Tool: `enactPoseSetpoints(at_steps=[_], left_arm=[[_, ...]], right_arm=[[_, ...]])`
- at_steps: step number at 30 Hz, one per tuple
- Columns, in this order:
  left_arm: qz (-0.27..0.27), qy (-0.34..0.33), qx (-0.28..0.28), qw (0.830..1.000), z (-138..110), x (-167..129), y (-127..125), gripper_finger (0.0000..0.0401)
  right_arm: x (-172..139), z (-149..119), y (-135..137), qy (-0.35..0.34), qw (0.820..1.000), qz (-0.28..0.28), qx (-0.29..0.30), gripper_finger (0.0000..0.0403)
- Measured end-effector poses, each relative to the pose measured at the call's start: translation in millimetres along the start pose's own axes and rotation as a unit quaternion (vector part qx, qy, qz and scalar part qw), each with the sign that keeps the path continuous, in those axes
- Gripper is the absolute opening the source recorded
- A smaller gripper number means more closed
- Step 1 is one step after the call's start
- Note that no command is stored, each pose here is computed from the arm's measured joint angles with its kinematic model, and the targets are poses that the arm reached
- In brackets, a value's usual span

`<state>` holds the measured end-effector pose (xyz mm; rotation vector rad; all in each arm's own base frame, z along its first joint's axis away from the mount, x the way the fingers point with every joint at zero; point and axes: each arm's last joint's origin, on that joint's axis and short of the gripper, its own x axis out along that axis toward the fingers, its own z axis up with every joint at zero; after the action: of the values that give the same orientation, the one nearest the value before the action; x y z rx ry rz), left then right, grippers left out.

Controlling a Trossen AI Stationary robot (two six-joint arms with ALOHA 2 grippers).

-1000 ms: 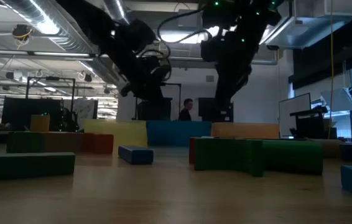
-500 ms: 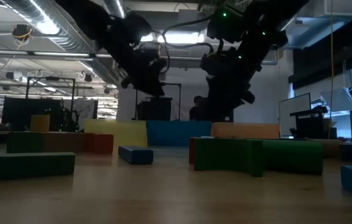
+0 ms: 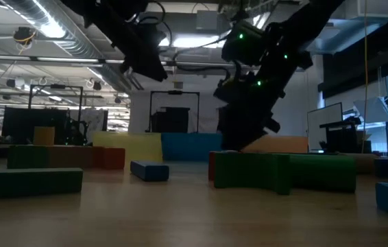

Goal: Sort blocks by size
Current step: Put the blue cylindrical block into the yellow bin

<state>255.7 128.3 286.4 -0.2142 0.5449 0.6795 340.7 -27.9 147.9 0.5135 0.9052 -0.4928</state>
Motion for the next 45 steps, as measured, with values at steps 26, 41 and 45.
enactPoseSetpoints(at_steps=[26,41,45], left_arm=[[-0.037,0.106,-0.012,0.994,-30,-99,-6,0.0077],[-0.047,0.195,-0.083,0.976,-62,-153,-6,0.0068],[-0.052,0.195,-0.087,0.975,-62,-154,-10,0.0068]], right_arm=[[6,47,36,-0.116,0.985,0.066,-0.108,0.0137],[23,153,18,-0.315,0.939,0.061,-0.121,0.0143],[48,175,10,-0.329,0.936,0.059,-0.111,0.0144]])
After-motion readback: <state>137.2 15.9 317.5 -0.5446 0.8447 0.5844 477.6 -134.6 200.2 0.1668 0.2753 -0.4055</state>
